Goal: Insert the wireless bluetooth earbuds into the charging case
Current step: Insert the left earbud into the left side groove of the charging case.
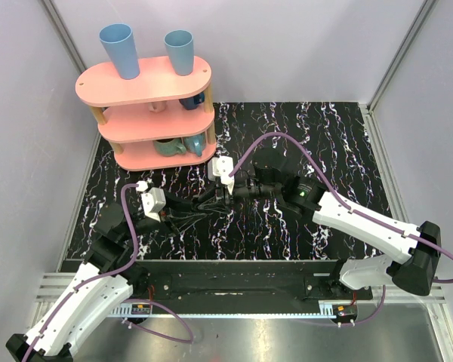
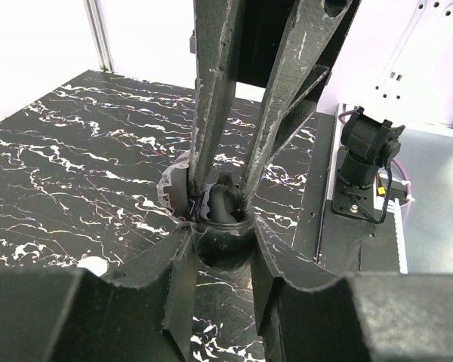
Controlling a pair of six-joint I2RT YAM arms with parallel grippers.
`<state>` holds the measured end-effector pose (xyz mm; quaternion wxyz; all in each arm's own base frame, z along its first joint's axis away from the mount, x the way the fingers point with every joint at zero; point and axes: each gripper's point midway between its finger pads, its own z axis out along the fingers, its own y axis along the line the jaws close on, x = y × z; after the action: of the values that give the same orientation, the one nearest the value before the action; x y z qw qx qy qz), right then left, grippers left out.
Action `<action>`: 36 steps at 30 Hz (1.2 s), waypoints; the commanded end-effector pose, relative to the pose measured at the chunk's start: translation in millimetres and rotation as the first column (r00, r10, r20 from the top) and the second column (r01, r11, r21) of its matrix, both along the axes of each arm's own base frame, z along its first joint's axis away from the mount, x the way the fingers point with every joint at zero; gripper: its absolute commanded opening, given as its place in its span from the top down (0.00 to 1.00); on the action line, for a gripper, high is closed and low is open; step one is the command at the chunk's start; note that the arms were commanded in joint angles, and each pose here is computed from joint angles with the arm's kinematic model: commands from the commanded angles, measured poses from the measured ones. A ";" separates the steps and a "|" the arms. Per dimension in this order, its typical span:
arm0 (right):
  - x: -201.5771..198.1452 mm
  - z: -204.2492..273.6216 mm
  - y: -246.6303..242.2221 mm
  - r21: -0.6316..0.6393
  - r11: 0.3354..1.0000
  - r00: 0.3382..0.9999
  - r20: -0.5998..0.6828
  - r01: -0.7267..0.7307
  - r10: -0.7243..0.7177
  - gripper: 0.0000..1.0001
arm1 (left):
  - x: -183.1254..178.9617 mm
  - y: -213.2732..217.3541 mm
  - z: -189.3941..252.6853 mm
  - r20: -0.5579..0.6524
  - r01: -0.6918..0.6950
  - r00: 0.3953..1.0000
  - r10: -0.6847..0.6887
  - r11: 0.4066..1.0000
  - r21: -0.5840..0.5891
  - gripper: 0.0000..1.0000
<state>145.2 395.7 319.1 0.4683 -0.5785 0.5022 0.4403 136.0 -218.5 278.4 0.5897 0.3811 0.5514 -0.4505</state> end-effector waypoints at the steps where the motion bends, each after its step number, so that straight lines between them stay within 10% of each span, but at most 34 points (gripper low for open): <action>1: 2.9 9.5 -0.2 0.017 1.000 0.999 0.030 0.018 -0.019 0.68 | -2.3 2.4 23.5 0.096 -0.002 0.995 0.007 0.999 -0.050 1.00; 36: 4.7 11.0 -1.1 0.037 0.999 0.998 0.053 0.030 -0.032 0.53 | -3.2 2.0 22.8 0.092 0.004 0.996 0.001 0.999 -0.047 1.00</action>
<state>142.1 396.4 318.8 0.4665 -0.5812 0.4992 0.4421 138.9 -216.5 281.4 0.6000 0.3744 0.5501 -0.4441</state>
